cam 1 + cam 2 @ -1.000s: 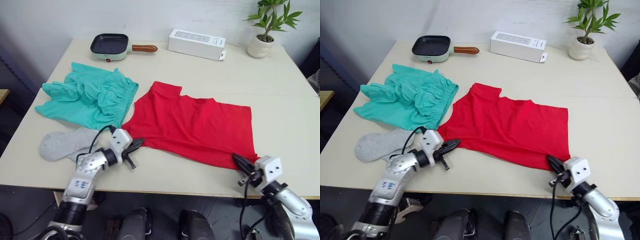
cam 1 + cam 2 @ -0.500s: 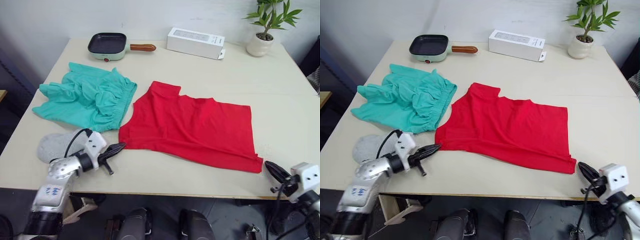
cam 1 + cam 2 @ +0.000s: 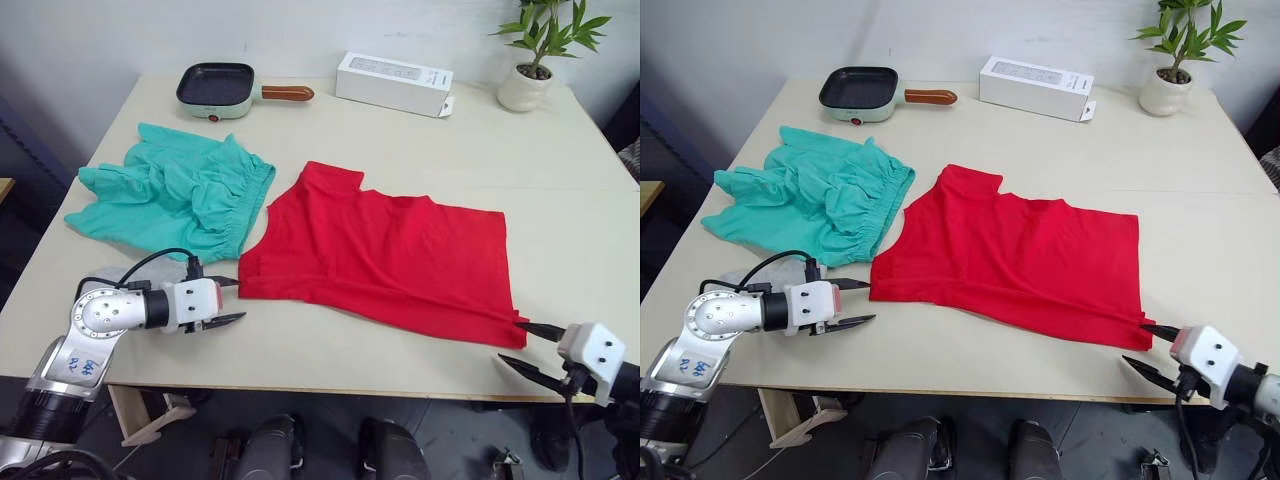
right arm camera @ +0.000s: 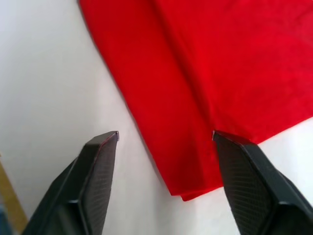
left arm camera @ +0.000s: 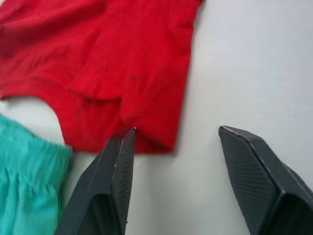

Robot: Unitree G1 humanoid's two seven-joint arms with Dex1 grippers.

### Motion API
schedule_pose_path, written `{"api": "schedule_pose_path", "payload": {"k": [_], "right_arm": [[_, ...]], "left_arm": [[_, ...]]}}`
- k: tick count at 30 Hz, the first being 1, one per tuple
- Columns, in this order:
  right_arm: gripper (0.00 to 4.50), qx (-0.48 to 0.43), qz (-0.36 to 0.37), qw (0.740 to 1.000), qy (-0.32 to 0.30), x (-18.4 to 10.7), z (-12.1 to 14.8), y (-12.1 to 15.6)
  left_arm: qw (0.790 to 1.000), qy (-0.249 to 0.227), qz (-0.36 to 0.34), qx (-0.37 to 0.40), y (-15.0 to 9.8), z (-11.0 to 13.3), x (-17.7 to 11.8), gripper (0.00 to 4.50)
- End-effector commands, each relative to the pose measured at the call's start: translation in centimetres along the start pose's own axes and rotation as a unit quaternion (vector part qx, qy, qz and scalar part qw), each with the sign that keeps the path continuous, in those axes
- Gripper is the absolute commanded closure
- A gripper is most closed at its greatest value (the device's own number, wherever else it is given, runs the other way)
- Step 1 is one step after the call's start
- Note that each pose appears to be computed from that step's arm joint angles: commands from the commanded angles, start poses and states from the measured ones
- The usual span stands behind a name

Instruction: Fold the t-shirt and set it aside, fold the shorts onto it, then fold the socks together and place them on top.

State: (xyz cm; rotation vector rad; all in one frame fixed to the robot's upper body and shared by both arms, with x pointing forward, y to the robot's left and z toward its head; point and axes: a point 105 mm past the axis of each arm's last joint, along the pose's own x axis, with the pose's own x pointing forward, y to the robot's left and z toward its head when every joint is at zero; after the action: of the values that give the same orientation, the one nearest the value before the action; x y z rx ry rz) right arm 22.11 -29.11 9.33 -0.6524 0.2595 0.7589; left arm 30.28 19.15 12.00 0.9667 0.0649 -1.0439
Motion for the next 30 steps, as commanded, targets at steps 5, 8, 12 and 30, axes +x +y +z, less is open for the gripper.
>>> {"api": "schedule_pose_path", "payload": {"k": [5,8,12,30], "right_arm": [[1.46,-0.056,0.015,0.997,0.041,0.6,-1.2,-0.6],[2.4,-0.061,0.004,0.997,0.045,0.9,-1.5,-1.3],[3.8,-0.064,0.005,0.997,0.041,1.1,-1.5,-1.4],[4.5,-0.038,0.045,0.998,0.001,-0.2,0.4,-0.9]], "left_arm": [[0.999,0.046,-0.022,-0.003,0.0,-2.0,1.6,1.71],[0.997,0.061,-0.044,-0.01,-0.5,-2.7,2.1,1.87],[0.996,0.066,-0.057,-0.01,-0.8,-2.9,2.4,2.95],[0.993,0.018,-0.091,-0.067,-3.1,-0.6,-0.7,4.48]]}}
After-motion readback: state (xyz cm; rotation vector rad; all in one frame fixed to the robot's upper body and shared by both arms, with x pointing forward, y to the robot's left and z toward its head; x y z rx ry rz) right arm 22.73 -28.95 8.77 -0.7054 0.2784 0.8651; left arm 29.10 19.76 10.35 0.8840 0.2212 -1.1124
